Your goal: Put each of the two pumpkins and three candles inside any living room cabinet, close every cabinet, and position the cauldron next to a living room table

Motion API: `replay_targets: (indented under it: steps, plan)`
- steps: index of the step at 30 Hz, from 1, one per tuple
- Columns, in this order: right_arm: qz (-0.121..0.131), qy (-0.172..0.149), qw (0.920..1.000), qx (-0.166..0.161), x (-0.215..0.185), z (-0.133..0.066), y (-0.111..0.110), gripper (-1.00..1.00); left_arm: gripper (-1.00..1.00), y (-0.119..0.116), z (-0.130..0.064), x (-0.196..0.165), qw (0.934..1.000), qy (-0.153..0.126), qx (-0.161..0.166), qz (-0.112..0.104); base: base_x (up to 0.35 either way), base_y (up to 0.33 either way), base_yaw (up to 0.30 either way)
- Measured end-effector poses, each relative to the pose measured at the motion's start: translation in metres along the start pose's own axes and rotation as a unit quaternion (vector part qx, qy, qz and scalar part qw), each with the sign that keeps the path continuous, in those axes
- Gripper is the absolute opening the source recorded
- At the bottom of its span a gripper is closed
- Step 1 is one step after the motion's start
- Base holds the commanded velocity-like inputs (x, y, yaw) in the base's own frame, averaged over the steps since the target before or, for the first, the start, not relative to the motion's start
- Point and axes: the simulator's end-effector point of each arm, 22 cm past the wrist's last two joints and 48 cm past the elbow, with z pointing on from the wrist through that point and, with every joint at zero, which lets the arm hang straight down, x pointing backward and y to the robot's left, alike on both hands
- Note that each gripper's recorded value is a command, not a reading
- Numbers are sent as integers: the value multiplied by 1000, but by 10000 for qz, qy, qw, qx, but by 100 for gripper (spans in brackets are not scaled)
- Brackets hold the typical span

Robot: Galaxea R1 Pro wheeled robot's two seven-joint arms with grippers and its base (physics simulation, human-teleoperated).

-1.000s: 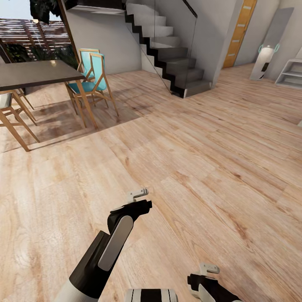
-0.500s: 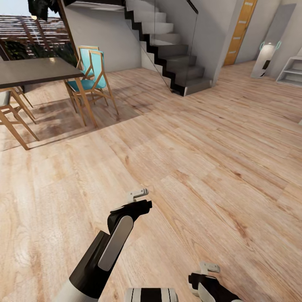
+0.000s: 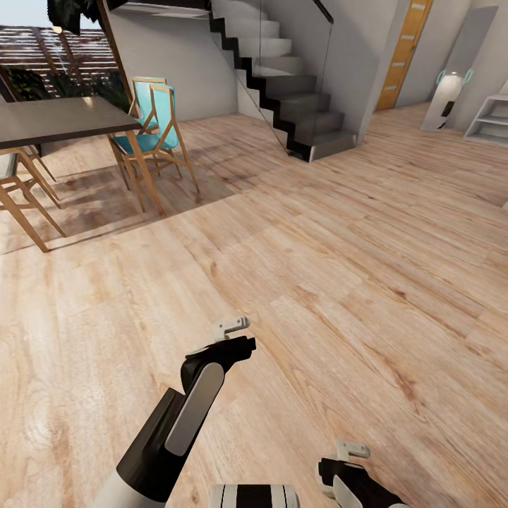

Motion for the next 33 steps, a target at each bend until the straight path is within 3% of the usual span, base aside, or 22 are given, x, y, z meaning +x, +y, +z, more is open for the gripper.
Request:
replay_targets:
  steps: [17,19,27,33]
  plan:
    - [-31,17,9999,-148,3,-3,4,-100,100,-3,-7,-6,10000,-73,24,8,0,0,0]
    - [67,16,9996,-290,2,-5,9,-100,100,-4,-10,-9,9999,-110,35,14,0,0,0]
    - [85,18,9995,-290,2,-5,9,-100,100,-4,-10,-9,9999,-110,35,14,0,0,0]
    - [138,-107,9991,-392,-10,-12,14,-100,100,-9,-20,-18,9997,-224,66,35,0,0,0]
